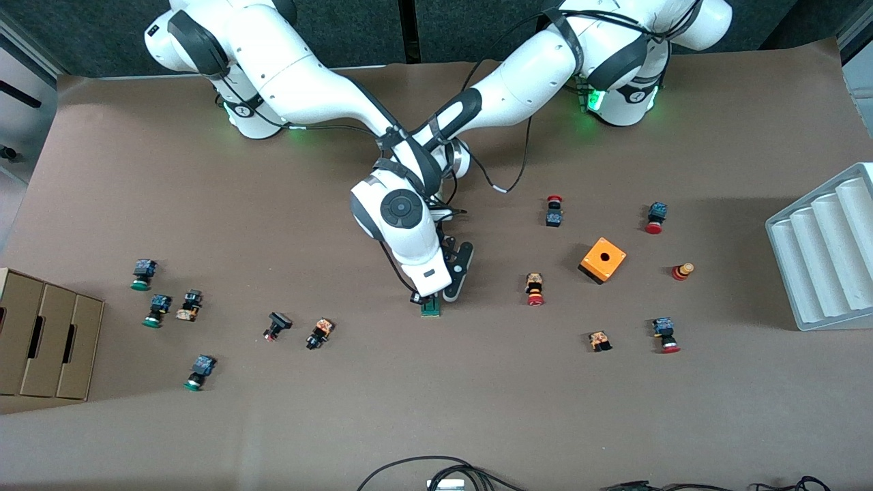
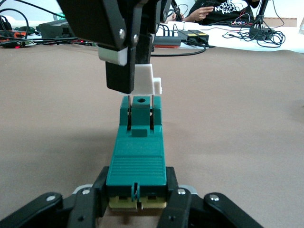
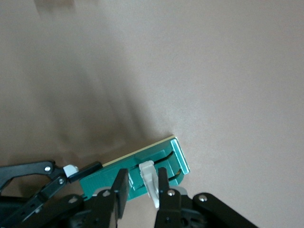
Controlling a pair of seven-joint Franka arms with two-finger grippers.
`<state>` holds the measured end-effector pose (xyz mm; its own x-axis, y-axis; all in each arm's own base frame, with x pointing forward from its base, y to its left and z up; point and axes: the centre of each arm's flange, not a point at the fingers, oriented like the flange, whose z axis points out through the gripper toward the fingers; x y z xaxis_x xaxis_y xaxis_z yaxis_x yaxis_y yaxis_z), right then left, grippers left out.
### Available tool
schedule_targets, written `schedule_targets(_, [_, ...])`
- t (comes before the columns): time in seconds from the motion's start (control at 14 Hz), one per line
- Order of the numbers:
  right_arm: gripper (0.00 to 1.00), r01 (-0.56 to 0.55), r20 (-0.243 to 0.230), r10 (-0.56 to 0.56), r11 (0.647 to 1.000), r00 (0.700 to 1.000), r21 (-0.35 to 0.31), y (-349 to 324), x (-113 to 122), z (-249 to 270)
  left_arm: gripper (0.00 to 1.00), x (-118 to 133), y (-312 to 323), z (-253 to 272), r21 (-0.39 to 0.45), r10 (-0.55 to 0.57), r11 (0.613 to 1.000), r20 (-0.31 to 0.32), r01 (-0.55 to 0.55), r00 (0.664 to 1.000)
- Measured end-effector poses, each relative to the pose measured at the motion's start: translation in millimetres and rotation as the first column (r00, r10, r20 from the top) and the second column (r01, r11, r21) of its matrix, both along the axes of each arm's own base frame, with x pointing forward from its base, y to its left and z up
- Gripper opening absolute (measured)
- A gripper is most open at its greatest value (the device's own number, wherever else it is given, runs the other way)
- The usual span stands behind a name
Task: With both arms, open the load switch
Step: 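Swing the white handle upright with the right gripper, then press the white handle down into the switch contacts with the right gripper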
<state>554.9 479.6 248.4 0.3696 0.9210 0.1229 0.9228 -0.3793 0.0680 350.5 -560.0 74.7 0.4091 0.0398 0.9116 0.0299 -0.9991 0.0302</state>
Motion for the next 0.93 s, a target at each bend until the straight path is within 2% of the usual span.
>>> schedule_targets(0.93, [0.32,0.001,-0.012,-0.002,1.0,1.0,-0.007,-3.1,-4.8,1.4,0.49,0.0,0.0,0.0,0.001,0.0,1.0,0.0,0.0,1.0])
